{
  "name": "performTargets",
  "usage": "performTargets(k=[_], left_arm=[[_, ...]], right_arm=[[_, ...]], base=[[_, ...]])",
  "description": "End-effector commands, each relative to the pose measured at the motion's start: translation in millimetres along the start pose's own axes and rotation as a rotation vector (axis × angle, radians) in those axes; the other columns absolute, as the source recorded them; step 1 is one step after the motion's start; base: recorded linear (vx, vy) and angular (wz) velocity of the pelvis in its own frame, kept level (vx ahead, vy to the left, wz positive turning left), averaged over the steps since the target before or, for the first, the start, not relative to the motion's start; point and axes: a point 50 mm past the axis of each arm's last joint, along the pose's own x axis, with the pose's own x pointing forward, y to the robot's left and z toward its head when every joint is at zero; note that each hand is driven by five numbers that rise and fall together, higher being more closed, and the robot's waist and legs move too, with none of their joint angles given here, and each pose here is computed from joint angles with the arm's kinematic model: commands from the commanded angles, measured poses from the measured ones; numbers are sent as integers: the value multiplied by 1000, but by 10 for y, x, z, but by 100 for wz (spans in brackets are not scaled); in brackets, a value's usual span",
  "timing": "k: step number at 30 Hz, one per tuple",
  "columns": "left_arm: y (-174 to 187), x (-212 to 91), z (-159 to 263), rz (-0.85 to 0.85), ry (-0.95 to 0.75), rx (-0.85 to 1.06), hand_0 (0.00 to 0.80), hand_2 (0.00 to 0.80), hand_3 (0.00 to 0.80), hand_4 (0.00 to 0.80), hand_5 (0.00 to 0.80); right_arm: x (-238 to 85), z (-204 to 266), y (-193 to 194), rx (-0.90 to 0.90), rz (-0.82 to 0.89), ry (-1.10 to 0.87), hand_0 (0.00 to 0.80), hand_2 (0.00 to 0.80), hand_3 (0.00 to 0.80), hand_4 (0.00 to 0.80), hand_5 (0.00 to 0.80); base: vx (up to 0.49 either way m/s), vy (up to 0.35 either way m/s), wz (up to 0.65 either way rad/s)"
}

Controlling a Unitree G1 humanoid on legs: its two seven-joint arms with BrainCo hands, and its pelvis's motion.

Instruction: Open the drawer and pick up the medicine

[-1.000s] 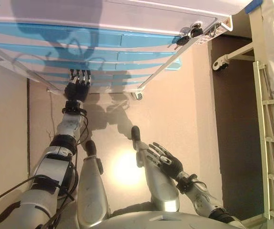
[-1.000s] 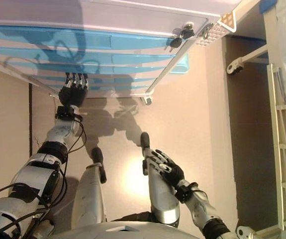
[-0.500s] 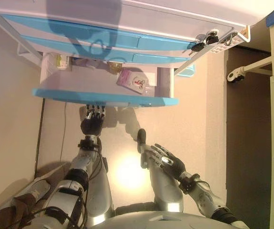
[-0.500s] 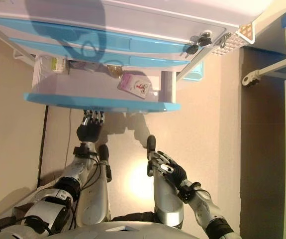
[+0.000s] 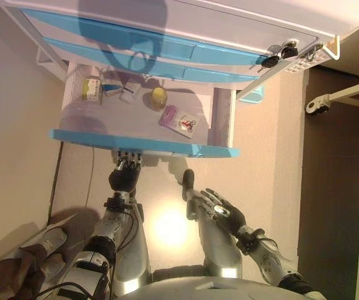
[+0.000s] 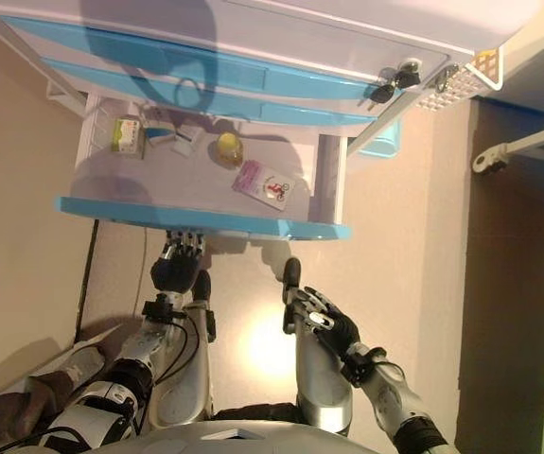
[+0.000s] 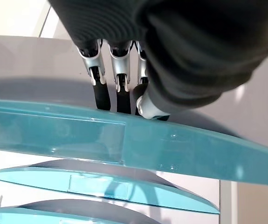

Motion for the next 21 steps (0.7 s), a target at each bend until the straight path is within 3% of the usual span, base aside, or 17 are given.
performTargets(k=[1, 11, 13, 21], left_arm=[[248, -502, 142, 218, -58, -1, 800, 800, 800, 800, 800], [381, -917, 55, 378, 27, -22, 800, 800, 800, 800, 800], [396, -975, 40, 406, 52, -20, 0, 0, 0, 0, 0], [432, -994, 58, 485, 86, -19, 0, 0, 0, 0, 0]], right_arm=[[-237, -140, 9, 11, -5, 8, 0, 0, 0, 0, 0], [-347, -162, -51, 7, -31, -4, 0, 0, 0, 0, 0], [-364, -173, -56, 11, -35, -4, 0, 0, 0, 0, 0], [-393, -182, -89, 13, -45, 10, 0, 0, 0, 0, 0]], base=[[13, 2, 4], [17, 5, 9], [31, -11, 14], [12, 18, 2]])
